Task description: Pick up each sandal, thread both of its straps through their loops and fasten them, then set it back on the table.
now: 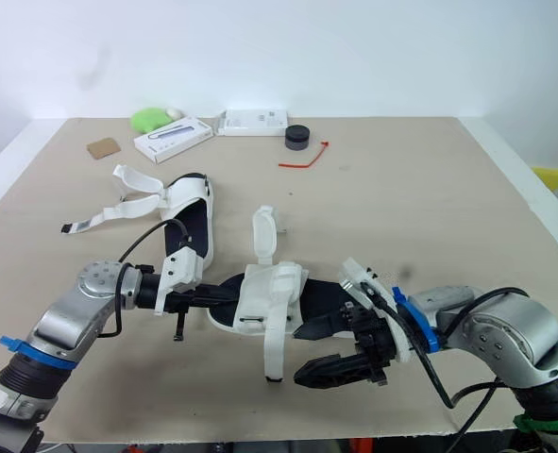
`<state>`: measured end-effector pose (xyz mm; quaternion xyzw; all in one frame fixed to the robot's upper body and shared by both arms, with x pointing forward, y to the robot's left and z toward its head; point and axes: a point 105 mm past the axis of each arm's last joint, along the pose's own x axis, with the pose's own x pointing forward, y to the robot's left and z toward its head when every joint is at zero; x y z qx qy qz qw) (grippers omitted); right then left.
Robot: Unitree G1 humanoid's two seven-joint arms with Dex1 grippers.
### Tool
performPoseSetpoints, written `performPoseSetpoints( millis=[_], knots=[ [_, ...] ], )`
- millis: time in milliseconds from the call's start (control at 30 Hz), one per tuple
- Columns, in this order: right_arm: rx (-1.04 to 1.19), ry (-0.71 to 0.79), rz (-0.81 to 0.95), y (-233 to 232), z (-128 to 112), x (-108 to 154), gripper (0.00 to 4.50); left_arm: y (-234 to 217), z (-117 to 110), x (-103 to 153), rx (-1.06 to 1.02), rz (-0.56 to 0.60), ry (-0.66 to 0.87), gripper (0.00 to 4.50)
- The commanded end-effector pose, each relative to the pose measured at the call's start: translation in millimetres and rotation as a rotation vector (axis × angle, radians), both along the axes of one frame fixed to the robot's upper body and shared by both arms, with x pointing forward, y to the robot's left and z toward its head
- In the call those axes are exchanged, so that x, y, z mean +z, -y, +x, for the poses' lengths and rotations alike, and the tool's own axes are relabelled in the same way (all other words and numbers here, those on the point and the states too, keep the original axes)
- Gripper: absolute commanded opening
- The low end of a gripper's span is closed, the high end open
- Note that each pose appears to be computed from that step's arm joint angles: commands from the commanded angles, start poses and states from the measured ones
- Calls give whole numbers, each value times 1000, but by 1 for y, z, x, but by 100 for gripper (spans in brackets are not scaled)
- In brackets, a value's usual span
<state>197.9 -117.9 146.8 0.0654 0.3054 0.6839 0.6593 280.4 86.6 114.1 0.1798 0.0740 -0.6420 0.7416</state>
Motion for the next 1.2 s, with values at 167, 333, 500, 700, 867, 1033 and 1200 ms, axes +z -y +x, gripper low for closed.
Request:
performPoseSetpoints(
  millis=[167, 333, 500, 700, 867, 1033, 1200],
  knots=[
    [-27, -46, 4, -12, 4, -1, 446, 3, -1, 4, -10, -9, 11, 0],
    [-52, -54, -9, -19, 9, -2, 282, 3, -1, 5, -7, -11, 10, 0],
    [-43, -71, -25, -25, 8, -2, 55, 3, -2, 4, -5, -10, 7, 0],
    [-33, -100, -41, -26, 5, -4, 3, 2, -2, 3, -4, -8, 5, 0],
    [-56, -94, -42, -26, 7, -3, 3, 3, -2, 2, -5, -6, 8, 0],
    [-95, -72, 19, -24, 25, 18, 3, 4, -2, 2, -8, -5, 9, 0],
    [-115, -53, 61, -22, 39, 45, 3, 4, -2, 2, -11, -6, 10, 0]
  ],
)
